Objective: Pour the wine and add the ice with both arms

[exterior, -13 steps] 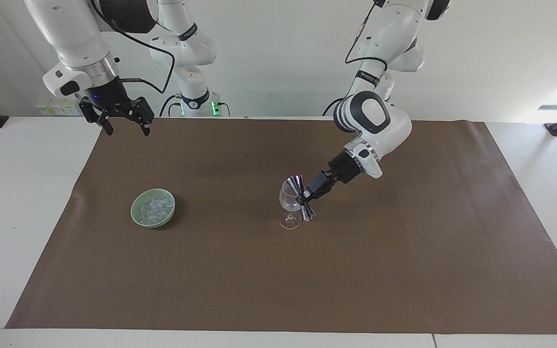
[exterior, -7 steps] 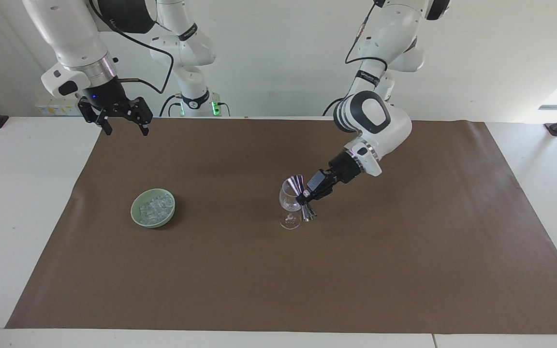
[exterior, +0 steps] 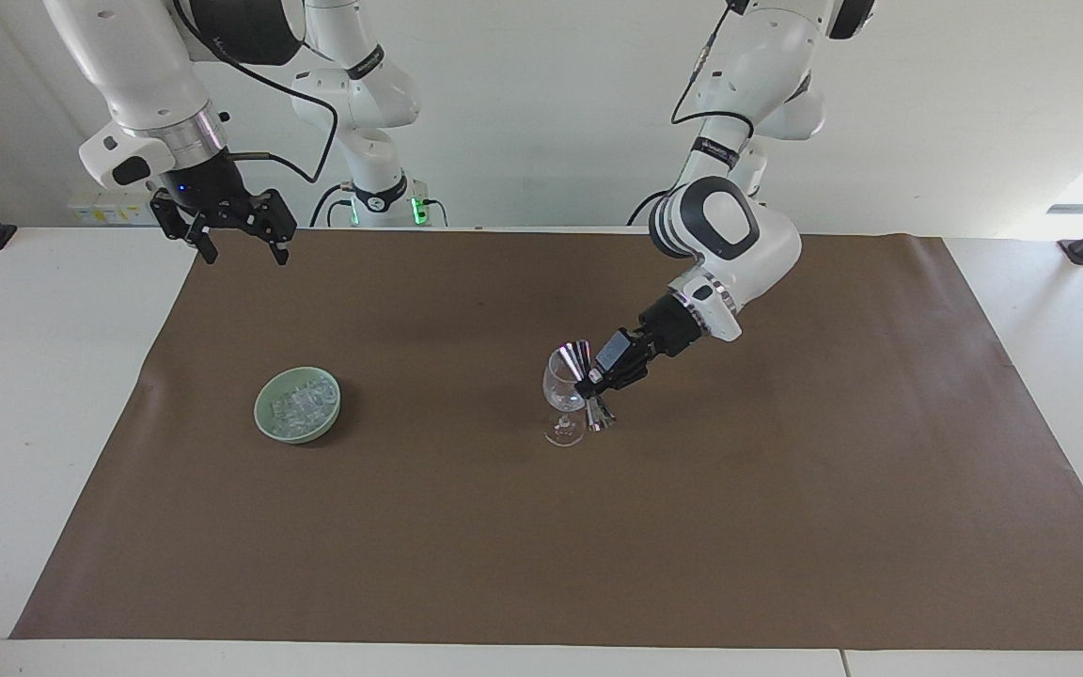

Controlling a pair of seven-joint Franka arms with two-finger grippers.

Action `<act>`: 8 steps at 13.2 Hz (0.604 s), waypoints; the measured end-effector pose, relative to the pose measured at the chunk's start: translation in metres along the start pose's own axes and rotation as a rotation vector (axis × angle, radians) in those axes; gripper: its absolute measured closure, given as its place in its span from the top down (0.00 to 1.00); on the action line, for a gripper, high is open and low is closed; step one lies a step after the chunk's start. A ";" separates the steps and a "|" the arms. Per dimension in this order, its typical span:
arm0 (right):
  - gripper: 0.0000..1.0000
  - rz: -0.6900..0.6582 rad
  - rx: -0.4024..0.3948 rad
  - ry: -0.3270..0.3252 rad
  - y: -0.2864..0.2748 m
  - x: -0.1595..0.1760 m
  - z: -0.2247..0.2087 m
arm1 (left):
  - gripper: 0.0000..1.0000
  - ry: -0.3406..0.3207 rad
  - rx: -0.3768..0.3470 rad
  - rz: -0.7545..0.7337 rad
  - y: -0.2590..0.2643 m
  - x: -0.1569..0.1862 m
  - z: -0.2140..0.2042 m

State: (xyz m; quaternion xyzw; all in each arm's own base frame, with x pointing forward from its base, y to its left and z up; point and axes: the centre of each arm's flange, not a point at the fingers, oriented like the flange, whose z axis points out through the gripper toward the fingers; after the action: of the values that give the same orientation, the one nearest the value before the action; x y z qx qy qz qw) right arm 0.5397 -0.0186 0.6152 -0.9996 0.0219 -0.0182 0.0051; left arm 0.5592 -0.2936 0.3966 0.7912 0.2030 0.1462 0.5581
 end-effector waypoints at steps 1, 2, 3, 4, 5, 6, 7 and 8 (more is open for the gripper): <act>1.00 0.000 0.000 0.000 0.000 0.000 0.000 | 0.21 -0.002 0.003 0.008 0.000 0.000 0.000; 1.00 0.000 0.000 -0.001 0.000 0.000 0.000 | 0.21 -0.003 0.005 0.012 0.000 0.000 0.000; 1.00 0.000 0.000 -0.001 0.000 0.000 0.000 | 0.21 -0.003 0.005 0.014 0.000 0.000 0.000; 1.00 0.000 0.000 -0.001 0.000 0.000 0.000 | 0.21 -0.004 0.005 0.015 0.000 0.000 0.000; 1.00 0.000 0.000 -0.001 0.000 0.000 0.000 | 0.21 -0.004 0.005 0.015 0.000 0.000 0.000; 1.00 0.000 0.000 -0.001 0.000 0.000 0.001 | 0.21 -0.004 0.005 0.016 0.000 0.000 0.000; 1.00 0.000 0.000 -0.001 0.000 0.000 0.001 | 0.21 -0.004 0.005 0.016 0.000 0.000 0.000; 1.00 0.000 0.000 -0.002 0.000 0.000 0.001 | 0.21 -0.003 0.005 0.016 0.000 0.000 0.000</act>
State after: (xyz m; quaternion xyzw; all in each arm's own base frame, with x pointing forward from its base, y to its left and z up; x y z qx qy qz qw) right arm 0.5397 -0.0186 0.6144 -0.9996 0.0219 -0.0175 0.0051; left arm 0.5594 -0.2935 0.3968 0.7945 0.1962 0.1486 0.5552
